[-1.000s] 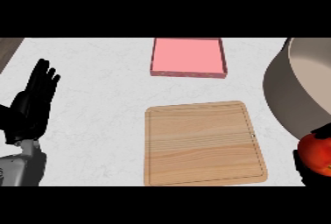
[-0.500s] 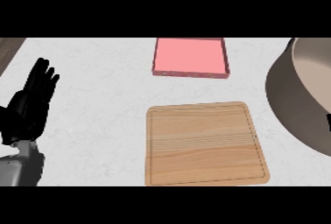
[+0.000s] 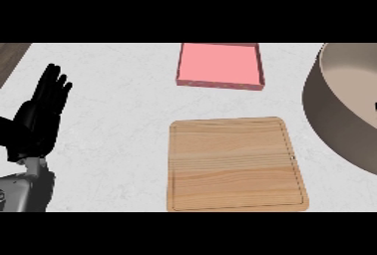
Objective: Pick the tomato from the cutting board and place it in the pot
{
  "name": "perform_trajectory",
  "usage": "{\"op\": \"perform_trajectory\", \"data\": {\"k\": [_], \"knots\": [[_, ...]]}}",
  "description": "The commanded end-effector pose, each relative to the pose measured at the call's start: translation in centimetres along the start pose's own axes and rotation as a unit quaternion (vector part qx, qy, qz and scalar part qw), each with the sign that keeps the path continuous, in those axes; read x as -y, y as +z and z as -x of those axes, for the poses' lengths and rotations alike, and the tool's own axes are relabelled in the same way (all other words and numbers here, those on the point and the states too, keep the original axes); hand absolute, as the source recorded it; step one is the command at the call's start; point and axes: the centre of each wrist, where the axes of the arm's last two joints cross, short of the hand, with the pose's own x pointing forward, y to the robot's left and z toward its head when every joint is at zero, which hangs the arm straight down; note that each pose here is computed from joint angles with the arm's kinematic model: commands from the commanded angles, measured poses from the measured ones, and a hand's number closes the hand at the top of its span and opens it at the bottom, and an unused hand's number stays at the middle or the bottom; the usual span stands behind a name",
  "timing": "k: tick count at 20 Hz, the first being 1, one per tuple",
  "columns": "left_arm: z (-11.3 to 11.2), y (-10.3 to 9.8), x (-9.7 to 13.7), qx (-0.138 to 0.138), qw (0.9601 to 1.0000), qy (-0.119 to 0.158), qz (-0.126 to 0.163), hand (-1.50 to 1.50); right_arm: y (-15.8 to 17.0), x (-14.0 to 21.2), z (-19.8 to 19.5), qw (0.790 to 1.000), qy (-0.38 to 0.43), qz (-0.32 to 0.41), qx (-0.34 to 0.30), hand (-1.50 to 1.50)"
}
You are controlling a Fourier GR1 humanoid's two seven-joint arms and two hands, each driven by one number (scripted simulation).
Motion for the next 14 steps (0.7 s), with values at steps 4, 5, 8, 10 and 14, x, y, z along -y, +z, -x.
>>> {"op": "perform_trajectory", "data": {"k": [4,5,8,10,14], "knots": [[-0.3,-0.5,-0.1,-0.007,1.0,0.003,-0.001,0.0,-3.2,-4.5,4.9,0.999,0.046,-0.021,-0.009,1.5],[0.5,0.6,1.5,-0.003,1.0,-0.004,-0.004,0.0,-2.3,-4.9,6.7,0.998,0.043,-0.042,-0.012,1.5],[1.1,-0.1,2.4,0.003,1.0,0.002,0.003,0.0,-4.1,-5.5,5.7,0.995,-0.02,-0.074,-0.07,1.5],[-0.2,-0.8,0.7,0.008,0.9999,0.007,0.003,0.0,-3.7,-6.3,6.6,0.989,-0.039,-0.101,-0.098,-1.5],[-0.1,-0.6,0.2,0.0,1.0,0.001,0.001,0.0,-2.3,-8.2,7.4,0.981,-0.107,-0.146,-0.074,-1.5]]}}
